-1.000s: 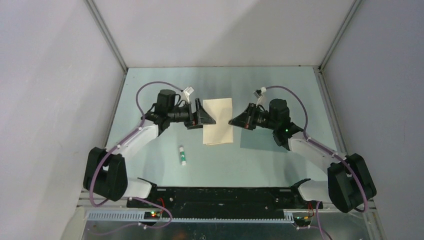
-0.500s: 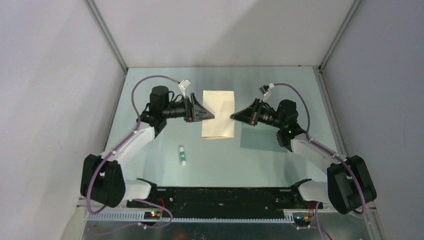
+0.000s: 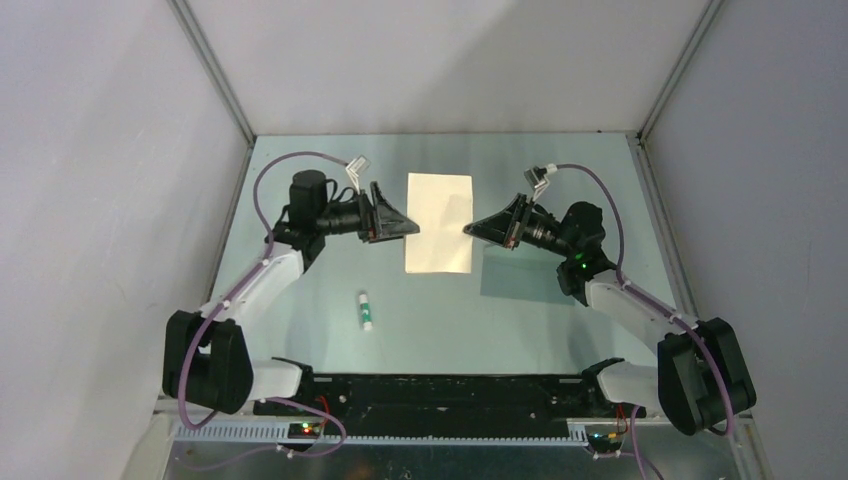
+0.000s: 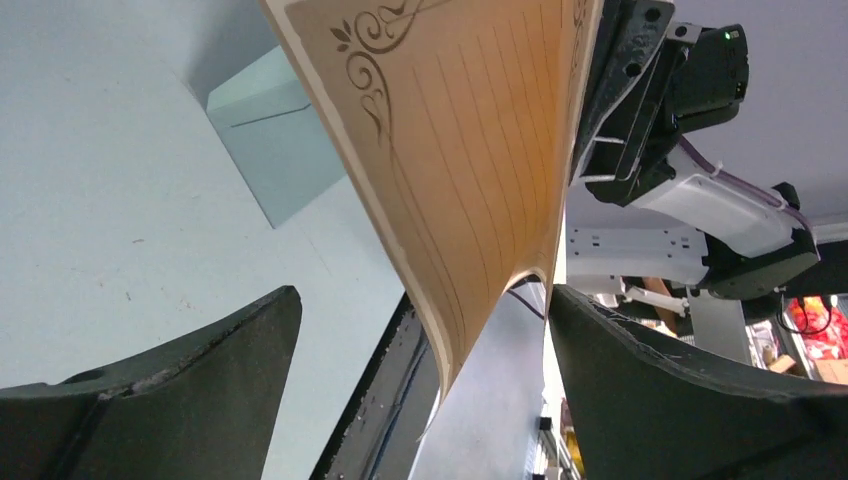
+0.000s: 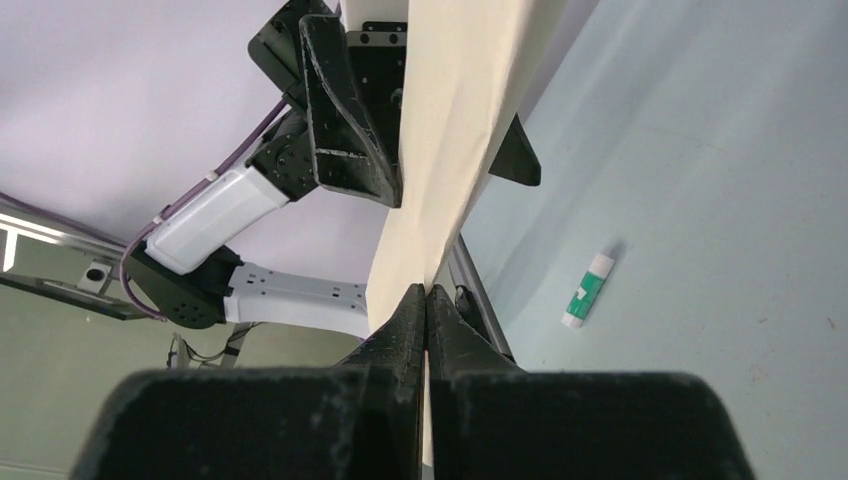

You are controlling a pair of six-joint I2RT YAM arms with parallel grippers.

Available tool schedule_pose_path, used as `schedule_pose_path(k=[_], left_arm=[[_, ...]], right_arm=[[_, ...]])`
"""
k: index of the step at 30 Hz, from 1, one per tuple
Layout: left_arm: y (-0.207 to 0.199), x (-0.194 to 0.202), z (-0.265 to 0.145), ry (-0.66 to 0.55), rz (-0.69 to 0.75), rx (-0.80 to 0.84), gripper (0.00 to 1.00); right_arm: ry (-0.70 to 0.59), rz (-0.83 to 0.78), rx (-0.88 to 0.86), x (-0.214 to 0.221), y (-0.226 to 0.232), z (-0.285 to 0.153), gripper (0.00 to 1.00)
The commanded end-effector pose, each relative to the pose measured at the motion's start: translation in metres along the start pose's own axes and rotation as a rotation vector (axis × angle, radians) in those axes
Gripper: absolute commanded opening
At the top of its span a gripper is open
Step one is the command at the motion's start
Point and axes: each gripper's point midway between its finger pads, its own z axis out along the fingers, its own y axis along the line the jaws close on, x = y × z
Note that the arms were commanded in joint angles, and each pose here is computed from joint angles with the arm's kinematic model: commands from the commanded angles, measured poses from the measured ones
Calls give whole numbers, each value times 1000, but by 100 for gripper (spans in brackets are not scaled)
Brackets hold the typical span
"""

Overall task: Place the letter into the envelope and seal it
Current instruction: Fold the letter.

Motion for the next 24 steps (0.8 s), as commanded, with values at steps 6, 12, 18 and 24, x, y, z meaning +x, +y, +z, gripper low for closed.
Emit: schedule_pose_path(k=[6,12,18,24], left_arm=[[-16,8,-6,29,19,84,97],[-38,-3,-7,-20,25,174,63],[-50,-7,-9,-30,22,209,20],[-61,-7,-13,-35,36,228,0]], right_arm=[[-16,-44,-66,-6,19,-2,0],[-4,-37,-63,-1,15,3,0],[-7,-28,-46,1,10,6,0],[-1,-14,-36,1,6,6,0]])
